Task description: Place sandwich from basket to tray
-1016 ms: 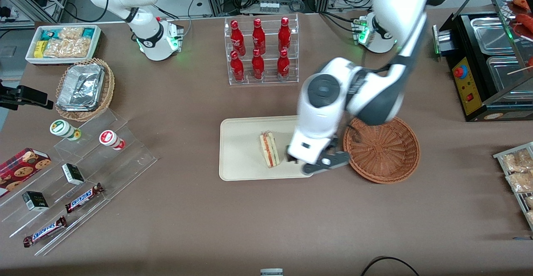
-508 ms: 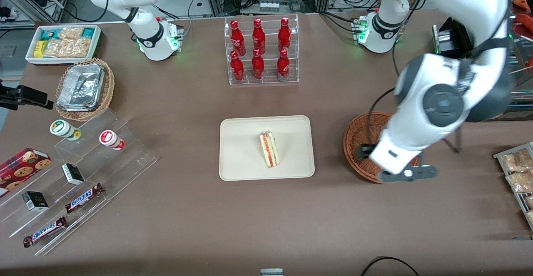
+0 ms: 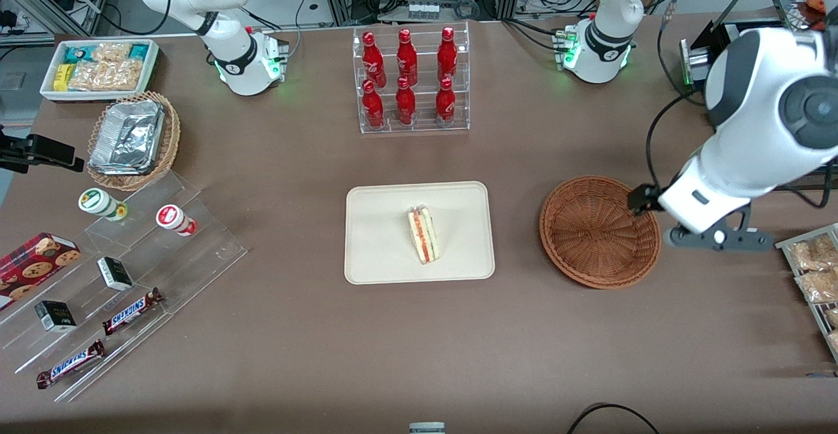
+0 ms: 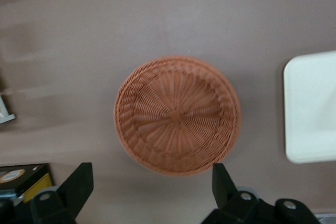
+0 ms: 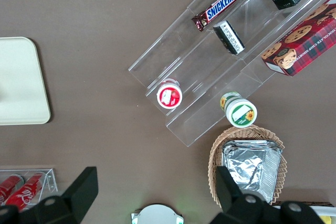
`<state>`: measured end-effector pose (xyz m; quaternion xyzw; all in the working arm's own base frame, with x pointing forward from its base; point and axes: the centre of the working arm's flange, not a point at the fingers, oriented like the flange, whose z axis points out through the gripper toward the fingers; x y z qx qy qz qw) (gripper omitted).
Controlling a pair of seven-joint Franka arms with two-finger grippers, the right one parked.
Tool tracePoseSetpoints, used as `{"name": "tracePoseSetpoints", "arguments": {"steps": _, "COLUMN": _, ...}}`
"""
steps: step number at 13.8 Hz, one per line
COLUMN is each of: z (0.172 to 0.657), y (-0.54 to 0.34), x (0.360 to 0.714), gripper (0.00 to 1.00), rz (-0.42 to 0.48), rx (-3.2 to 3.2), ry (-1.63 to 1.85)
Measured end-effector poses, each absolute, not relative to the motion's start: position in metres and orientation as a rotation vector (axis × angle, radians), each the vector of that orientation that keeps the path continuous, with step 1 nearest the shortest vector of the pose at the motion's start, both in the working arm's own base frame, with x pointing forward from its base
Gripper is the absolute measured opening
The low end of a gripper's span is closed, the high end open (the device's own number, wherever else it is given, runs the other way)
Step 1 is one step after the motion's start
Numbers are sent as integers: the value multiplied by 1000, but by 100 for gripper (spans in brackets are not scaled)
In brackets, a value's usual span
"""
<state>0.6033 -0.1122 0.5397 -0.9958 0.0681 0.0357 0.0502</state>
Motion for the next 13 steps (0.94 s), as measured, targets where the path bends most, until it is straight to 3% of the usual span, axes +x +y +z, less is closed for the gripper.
{"name": "tracePoseSetpoints", "arguments": {"steps": 6, "z": 571, "y": -63, "x": 550, "gripper": 100, "rz": 158, "rx": -3044, "ry": 173}}
{"name": "tracePoseSetpoints", "arguments": {"steps": 13, "z": 597, "y": -41, "x": 523, "gripper": 100, "rz": 222, "rx": -3066, "ry": 128}}
